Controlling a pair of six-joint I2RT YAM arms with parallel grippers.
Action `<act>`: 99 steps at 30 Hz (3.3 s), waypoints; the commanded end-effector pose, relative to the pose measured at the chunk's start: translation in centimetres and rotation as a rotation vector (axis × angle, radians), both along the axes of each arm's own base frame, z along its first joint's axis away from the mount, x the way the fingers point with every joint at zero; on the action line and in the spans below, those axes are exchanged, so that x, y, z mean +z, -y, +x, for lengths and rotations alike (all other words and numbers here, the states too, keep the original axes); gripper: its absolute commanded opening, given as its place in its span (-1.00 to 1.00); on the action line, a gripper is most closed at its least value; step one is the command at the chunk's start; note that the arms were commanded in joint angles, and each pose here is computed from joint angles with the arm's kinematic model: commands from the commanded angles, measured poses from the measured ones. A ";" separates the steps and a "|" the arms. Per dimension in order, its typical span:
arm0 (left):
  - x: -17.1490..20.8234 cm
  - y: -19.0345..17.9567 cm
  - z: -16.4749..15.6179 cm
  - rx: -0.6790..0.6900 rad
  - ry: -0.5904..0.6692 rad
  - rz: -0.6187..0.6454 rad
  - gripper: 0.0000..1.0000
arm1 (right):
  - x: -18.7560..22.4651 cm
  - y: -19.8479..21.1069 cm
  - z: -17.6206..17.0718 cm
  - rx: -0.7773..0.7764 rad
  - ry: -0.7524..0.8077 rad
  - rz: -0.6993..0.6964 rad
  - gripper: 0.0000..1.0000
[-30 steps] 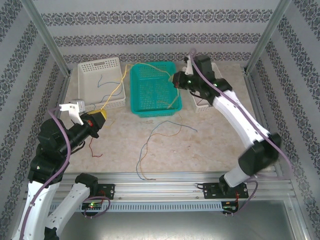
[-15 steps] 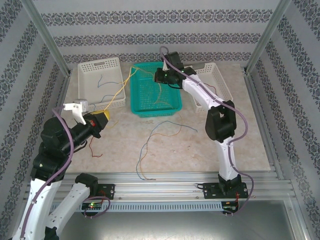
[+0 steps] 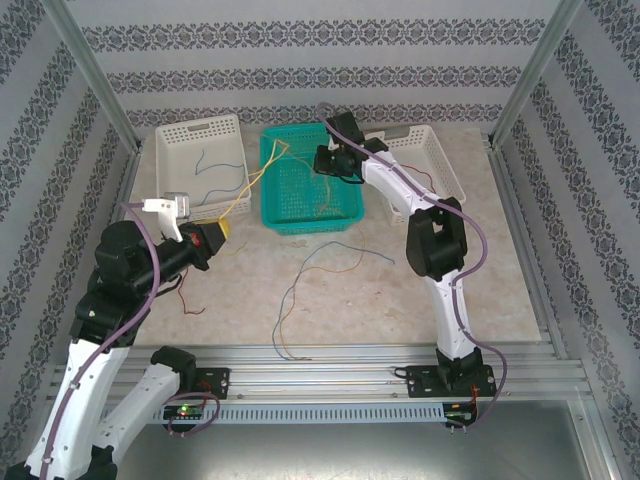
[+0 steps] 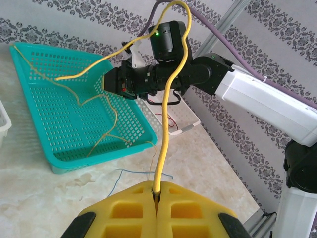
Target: Untangle the cables
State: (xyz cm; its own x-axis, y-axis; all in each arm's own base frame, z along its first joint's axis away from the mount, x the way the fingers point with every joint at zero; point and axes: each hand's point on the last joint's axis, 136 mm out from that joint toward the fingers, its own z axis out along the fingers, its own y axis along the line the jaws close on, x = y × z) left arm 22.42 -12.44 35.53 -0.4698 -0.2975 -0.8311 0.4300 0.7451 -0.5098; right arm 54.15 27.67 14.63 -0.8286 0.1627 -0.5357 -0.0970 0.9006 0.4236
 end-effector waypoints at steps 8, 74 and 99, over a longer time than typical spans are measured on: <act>-0.1 1.1 0.8 -0.040 -0.002 -0.002 -1.00 | -0.9 0.9 -0.5 -0.014 0.000 0.000 -0.47; -7.9 10.9 26.1 0.119 -0.274 0.388 1.00 | -4.1 9.2 -22.5 0.004 0.138 -0.105 0.16; -7.8 -0.5 3.8 0.224 -0.193 0.326 1.00 | -8.4 8.3 -15.7 0.008 0.145 -0.310 -0.50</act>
State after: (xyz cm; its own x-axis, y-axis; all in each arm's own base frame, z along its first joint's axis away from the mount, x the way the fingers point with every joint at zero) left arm 27.52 -12.80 28.85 -0.5620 -0.1388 -0.8154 0.1899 0.9378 -0.2906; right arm 36.91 19.31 4.80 -0.7774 -0.0401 -0.6278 -0.1435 0.9829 0.1149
